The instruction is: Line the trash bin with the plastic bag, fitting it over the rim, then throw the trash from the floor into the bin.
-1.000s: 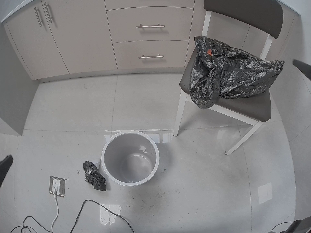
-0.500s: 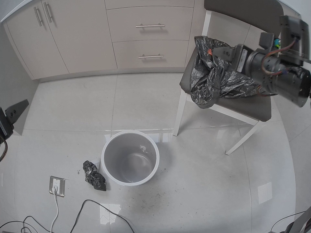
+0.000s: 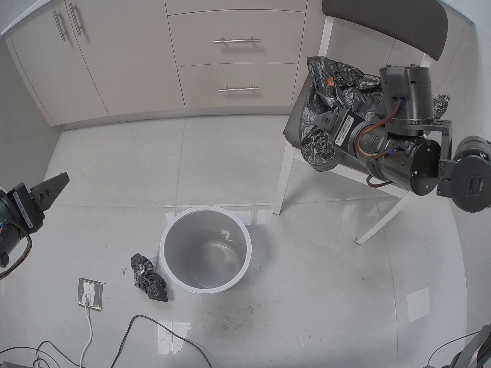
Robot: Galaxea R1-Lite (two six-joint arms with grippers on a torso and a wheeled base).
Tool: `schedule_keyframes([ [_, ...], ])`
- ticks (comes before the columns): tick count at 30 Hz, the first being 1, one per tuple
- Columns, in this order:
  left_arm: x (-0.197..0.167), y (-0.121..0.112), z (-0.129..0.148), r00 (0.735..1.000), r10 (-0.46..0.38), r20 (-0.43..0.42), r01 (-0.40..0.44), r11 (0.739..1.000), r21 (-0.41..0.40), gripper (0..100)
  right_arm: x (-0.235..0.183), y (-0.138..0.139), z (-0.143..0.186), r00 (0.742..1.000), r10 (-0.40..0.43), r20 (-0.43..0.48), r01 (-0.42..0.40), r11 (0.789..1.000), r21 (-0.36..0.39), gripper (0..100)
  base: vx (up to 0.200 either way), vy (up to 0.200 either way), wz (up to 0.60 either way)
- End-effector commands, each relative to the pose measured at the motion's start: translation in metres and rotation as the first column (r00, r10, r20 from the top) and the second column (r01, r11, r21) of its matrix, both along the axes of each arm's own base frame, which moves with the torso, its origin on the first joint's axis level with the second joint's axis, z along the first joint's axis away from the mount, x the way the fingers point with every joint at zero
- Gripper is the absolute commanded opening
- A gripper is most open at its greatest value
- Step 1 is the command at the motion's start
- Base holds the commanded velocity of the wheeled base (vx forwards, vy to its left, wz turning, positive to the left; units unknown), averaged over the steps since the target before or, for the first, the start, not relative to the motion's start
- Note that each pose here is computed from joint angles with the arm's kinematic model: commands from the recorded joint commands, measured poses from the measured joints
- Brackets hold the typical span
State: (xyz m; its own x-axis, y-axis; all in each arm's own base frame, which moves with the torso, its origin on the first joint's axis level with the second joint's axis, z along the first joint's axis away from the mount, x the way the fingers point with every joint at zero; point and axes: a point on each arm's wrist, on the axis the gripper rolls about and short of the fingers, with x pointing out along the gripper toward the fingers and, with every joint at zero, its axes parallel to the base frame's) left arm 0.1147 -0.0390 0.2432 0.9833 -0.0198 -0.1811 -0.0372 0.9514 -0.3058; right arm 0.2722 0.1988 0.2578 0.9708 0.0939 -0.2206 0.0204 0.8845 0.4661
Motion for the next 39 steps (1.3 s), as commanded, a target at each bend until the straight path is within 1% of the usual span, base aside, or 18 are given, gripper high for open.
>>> schedule_keyframes([
  [1,0.004,-0.003,-0.003,1.000,-0.011,-0.015,0.011,1.000,0.010,100,0.013,0.003,-0.016,0.999,-0.019,-0.037,0.019,1.000,-0.014,100,0.000,0.000,0.00],
  [3,0.009,-0.005,-0.004,1.000,-0.010,-0.011,0.010,1.000,0.011,100,0.020,0.009,-0.030,0.997,-0.027,-0.072,0.026,1.000,-0.013,100,0.000,0.000,0.00],
  [5,0.011,-0.006,-0.004,1.000,-0.010,-0.011,0.010,1.000,0.011,100,0.025,0.012,-0.038,0.995,-0.032,-0.091,0.032,0.999,-0.008,100,0.000,0.000,0.00],
  [9,0.012,-0.006,-0.006,1.000,-0.013,-0.015,0.013,1.000,0.013,100,0.033,0.017,-0.049,0.993,-0.060,-0.105,0.061,0.998,0.000,100,0.000,0.000,0.00],
  [11,0.012,-0.006,-0.007,1.000,-0.013,-0.018,0.013,1.000,0.014,100,0.036,0.019,-0.048,0.993,-0.072,-0.099,0.073,0.997,0.007,100,0.000,0.000,0.00],
  [12,0.011,-0.006,-0.008,1.000,-0.014,-0.019,0.015,1.000,0.014,100,0.039,0.019,-0.044,0.993,-0.083,-0.088,0.086,0.996,0.035,100,0.000,0.000,0.00],
  [13,0.011,-0.006,-0.008,1.000,-0.014,-0.019,0.015,1.000,0.014,100,0.039,0.020,-0.043,0.993,-0.084,-0.087,0.088,0.995,0.043,100,0.000,0.000,0.00],
  [19,0.010,-0.006,-0.009,1.000,-0.014,-0.019,0.015,1.000,0.014,100,0.042,0.020,-0.038,0.992,-0.103,-0.067,0.107,0.992,0.059,100,0.000,0.000,0.00],
  [21,0.009,-0.006,-0.009,1.000,-0.016,-0.017,0.016,1.000,0.013,100,0.043,0.019,-0.037,0.992,-0.112,-0.065,0.117,0.990,0.077,100,0.000,0.000,0.00],
  [25,0.007,-0.007,-0.009,0.999,-0.031,-0.014,0.031,0.999,0.012,100,0.043,0.019,-0.039,0.991,-0.115,-0.073,0.121,0.989,0.081,100,0.000,0.000,0.00],
  [26,0.006,-0.009,-0.009,0.999,-0.045,-0.015,0.045,0.999,0.013,100,0.047,0.018,-0.046,0.988,-0.129,-0.086,0.136,0.987,0.080,100,0.000,0.000,0.00],
  [34,0.006,-0.009,-0.010,0.999,-0.045,-0.017,0.045,0.999,0.013,100,0.059,0.013,-0.059,0.979,-0.168,-0.114,0.180,0.979,0.097,100,0.000,0.000,0.00],
  [38,0.006,-0.009,-0.010,0.999,-0.045,-0.018,0.045,0.999,0.014,100,0.064,0.011,-0.061,0.976,-0.183,-0.116,0.195,0.976,0.100,100,0.000,0.000,0.00],
  [39,0.006,-0.009,-0.011,0.999,-0.045,-0.021,0.045,0.999,0.015,100,0.069,0.009,-0.062,0.974,-0.198,-0.111,0.209,0.972,0.103,100,0.000,0.000,0.00],
])
